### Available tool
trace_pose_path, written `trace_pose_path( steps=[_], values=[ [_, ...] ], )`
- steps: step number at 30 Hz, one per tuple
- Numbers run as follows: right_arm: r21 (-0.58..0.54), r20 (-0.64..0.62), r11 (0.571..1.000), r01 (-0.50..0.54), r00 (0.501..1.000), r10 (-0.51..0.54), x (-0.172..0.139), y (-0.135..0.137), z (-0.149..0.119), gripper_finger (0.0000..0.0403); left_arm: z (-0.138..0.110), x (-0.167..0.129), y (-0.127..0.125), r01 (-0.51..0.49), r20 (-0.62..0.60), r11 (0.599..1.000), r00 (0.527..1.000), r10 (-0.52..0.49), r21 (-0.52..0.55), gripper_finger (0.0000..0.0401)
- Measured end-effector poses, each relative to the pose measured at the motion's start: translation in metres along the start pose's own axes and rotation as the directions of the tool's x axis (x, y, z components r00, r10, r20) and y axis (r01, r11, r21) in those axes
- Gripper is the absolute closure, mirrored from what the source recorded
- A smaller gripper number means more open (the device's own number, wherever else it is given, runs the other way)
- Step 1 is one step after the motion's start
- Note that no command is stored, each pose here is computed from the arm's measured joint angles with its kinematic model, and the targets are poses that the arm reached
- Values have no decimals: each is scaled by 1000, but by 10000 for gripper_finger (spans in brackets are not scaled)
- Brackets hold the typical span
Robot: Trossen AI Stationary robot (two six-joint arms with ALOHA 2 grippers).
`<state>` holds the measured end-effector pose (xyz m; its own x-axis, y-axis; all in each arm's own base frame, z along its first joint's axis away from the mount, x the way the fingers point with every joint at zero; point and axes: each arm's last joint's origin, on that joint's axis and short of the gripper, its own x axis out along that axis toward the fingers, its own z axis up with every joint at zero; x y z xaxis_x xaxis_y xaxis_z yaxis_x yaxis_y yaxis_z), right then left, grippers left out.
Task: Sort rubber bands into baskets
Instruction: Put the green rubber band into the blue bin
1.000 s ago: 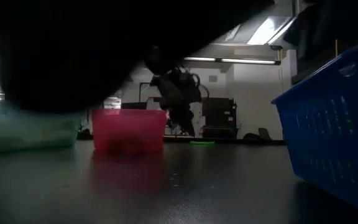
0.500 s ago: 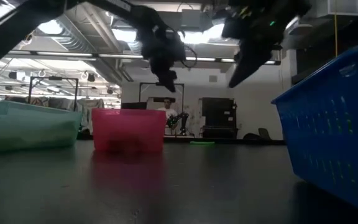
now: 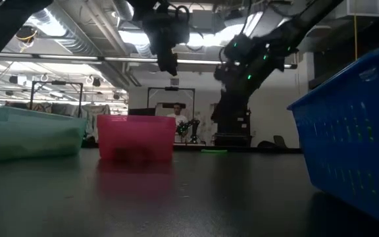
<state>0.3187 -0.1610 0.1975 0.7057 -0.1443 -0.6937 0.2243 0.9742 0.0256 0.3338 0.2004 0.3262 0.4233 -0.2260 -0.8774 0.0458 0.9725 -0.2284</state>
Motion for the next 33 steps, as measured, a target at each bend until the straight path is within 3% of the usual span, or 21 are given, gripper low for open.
trace_pose_path(
  steps=[8, 13, 19, 26, 33],
  values=[
    [25, -115, 994, 102, 988, -99, 41, -15, -26, 269, 11, 15, -25, 35, -21, 997, 999, -34, 74, 272],
    [20, -150, 982, 186, 972, -181, 55, -21, -25, 269, 19, 22, -40, 48, -17, 991, 999, -46, 127, 272],
    [46, -128, 979, 196, 974, -189, 66, -29, -11, 269, 24, 28, -53, 63, -22, 984, 998, -60, 168, 272],
    [56, -230, 982, 182, 959, -165, 81, -32, -10, 269, 27, 31, -62, 76, -31, 979, 997, -71, 188, 272],
    [54, -251, 983, 173, 956, -154, 85, -33, -12, 281, 27, 31, -63, 77, -33, 979, 997, -72, 188, 272]
  ],
)
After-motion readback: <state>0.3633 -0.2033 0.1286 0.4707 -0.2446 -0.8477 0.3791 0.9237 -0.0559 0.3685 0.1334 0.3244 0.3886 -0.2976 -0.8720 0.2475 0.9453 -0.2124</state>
